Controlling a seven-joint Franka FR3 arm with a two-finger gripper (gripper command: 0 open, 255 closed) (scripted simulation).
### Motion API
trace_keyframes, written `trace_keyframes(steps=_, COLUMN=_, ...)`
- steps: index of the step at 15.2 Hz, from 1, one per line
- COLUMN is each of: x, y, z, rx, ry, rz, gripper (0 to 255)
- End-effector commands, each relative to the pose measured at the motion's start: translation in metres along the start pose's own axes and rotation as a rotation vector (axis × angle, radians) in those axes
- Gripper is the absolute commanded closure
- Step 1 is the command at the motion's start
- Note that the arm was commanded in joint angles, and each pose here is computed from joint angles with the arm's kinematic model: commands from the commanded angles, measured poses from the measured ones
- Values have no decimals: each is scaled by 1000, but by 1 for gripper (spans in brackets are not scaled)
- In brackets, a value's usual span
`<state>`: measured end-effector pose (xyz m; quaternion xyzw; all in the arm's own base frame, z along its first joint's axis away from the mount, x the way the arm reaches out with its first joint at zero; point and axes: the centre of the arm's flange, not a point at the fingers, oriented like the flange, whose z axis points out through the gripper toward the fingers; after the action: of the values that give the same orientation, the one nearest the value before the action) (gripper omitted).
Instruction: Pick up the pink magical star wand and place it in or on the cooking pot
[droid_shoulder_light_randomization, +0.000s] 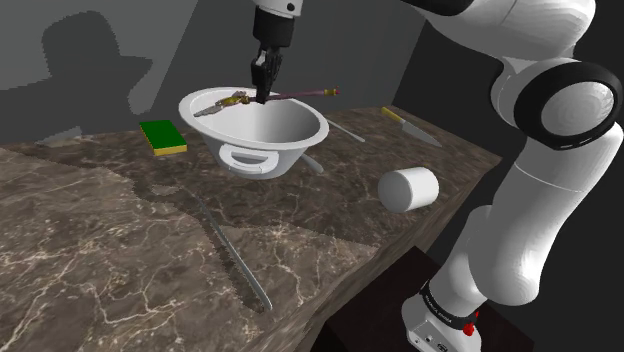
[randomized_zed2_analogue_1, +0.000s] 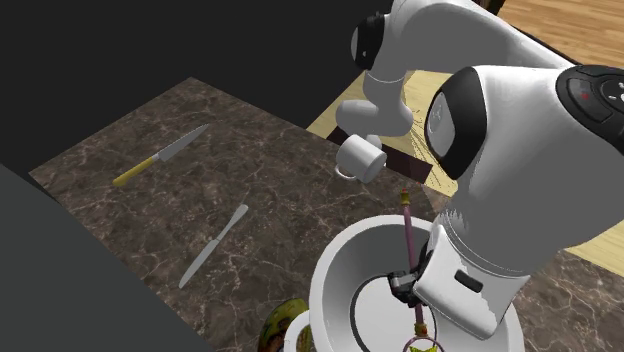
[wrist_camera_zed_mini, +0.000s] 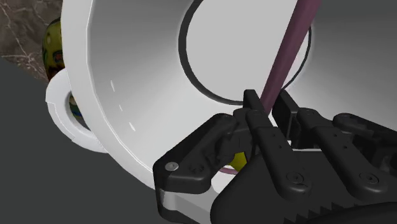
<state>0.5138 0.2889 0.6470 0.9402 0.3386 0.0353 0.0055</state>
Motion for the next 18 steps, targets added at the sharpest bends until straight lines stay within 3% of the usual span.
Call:
trace_keyframes(steps=1, x=2, y=-1, z=14, rx=2, ry=1, rz=-3, gripper=255)
trace_keyframes(steps=5, x=1, y=-2, z=32, rx=2, ry=1, rz=-3, gripper=255)
trace_keyframes(steps=12, x=1, y=-2, z=32, rx=2, ry=1, rz=-3, gripper=255)
trace_keyframes(steps=13, x=0, y=-2, z=32, rx=2, ry=1, rz=-3, gripper=0)
trace_keyframes(steps=18, x=1, y=-2, z=32, rx=2, ry=1, rz=-3, gripper=0)
